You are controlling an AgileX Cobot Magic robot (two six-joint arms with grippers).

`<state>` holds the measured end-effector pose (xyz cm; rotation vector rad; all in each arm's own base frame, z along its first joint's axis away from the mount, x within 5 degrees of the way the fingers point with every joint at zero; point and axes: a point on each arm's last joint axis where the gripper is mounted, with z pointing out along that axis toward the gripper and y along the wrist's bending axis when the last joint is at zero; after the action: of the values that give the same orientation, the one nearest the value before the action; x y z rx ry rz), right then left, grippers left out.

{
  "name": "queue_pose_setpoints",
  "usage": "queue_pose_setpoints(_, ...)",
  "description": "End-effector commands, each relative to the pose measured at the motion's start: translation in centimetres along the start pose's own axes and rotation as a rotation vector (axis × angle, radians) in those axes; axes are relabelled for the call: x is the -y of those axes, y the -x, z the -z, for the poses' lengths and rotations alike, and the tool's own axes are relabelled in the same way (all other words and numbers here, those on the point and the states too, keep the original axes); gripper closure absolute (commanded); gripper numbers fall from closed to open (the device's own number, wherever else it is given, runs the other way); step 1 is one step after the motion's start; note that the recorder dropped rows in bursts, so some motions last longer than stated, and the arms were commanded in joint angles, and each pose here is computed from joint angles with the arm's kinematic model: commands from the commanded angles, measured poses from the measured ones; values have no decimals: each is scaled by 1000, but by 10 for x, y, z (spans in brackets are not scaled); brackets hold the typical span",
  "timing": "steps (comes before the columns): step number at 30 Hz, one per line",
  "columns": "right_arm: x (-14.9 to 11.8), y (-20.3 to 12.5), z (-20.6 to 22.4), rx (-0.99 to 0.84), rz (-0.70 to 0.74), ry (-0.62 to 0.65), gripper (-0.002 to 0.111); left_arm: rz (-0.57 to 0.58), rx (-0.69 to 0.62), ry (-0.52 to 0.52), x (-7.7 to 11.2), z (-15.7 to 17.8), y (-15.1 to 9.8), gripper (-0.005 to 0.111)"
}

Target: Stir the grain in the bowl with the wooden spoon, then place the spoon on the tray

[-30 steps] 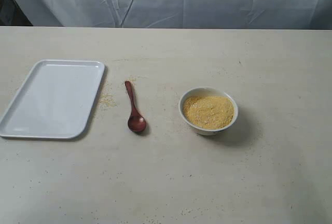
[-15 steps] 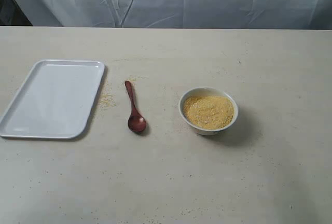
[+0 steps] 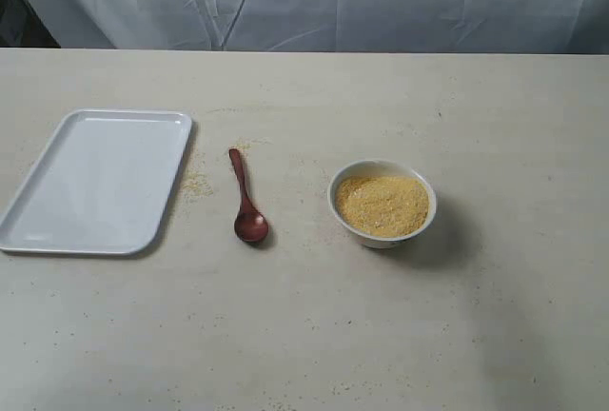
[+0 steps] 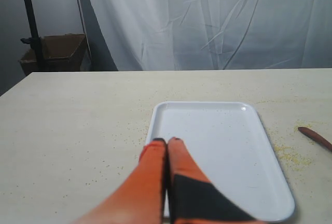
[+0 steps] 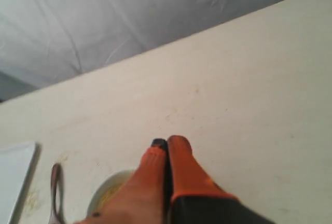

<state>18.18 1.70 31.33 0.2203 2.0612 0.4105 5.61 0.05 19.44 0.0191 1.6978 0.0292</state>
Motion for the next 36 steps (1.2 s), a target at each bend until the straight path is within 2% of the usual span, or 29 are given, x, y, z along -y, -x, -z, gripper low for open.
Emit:
queue_pose_setpoints(1,-42,19,-46,-186,146,162,109,8,12,-1,0,0,0,107)
queue_pose_setpoints(4,-79,23,-80,-266,226,251,109,8,12,-1,0,0,0,107)
queue_pose_setpoints(9,-151,0,-142,-444,401,372,109,8,12,-1,0,0,0,107)
queue_pose_setpoints(12,-185,-21,-177,-550,490,355,109,8,12,-1,0,0,0,107)
queue_pose_setpoints(15,-206,-49,-211,-680,573,262,109,8,12,-1,0,0,0,107)
queue_pose_setpoints(19,-225,-83,-251,-778,663,150,109,8,12,-1,0,0,0,107)
queue_pose_setpoints(25,-240,-126,-296,-804,626,84,109,8,12,-1,0,0,0,107)
queue_pose_setpoints(29,-239,-138,-310,-781,624,44,109,2,14,0,0,0,1,107)
queue_pose_setpoints(31,-238,-141,-313,-765,616,23,103,2,14,0,0,0,1,107)
queue_pose_setpoints(36,-238,-145,-319,-740,612,36,74,2,14,0,0,0,1,107)
